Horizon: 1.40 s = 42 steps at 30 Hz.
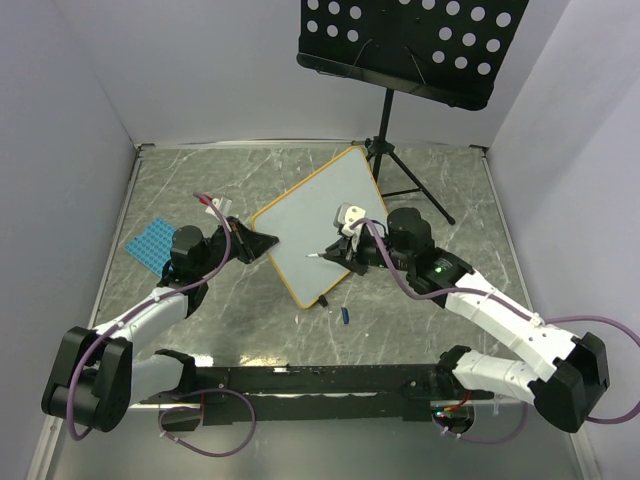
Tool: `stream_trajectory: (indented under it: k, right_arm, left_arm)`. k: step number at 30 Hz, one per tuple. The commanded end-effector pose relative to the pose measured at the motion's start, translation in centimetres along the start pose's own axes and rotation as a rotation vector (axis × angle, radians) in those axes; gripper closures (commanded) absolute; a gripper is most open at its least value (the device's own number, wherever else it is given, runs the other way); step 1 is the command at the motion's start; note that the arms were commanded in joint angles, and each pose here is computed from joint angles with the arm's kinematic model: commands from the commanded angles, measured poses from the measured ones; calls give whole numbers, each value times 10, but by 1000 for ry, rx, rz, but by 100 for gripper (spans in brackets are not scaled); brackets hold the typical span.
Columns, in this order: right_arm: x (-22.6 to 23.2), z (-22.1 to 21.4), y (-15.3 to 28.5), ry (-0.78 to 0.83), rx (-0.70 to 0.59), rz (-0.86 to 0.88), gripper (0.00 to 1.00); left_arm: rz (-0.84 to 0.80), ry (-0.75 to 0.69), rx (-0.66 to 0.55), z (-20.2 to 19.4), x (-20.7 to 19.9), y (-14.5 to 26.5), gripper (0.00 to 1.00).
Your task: Write a sentence on the whiteboard
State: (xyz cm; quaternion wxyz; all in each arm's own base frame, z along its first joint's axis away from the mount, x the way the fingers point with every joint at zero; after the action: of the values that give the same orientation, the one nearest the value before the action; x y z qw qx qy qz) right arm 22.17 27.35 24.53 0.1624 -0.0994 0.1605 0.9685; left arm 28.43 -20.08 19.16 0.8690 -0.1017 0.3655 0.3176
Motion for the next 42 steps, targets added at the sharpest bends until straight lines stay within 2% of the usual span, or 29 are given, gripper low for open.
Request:
stream_trajectory:
  k: [1,19,42]
  right_arm:
    - [1,13,-4,2,-36,29,100]
    - [21,39,-10,157,-87,145,100]
    - [-8,45,-59,155,-79,38,100]
  left_arm:
    - [-36,9,151,-33,-1,6,99]
    - [-46,31,144,-35,-3,8,99]
    - [-56,84,160,-36,-5,4,99]
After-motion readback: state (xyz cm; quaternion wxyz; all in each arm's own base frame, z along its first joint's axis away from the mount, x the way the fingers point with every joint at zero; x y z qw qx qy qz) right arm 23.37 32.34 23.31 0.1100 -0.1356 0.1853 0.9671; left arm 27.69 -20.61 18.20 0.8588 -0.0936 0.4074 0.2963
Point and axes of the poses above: each gripper's point midway between its finger pads, its own y axis back along the fingers, its own x axis along the line the jaws close on, z = x × y, the point moved 1 cm from there along y, back along the fingers, and after that the axes turned 7 degrees about y, right-handed, at the moved point
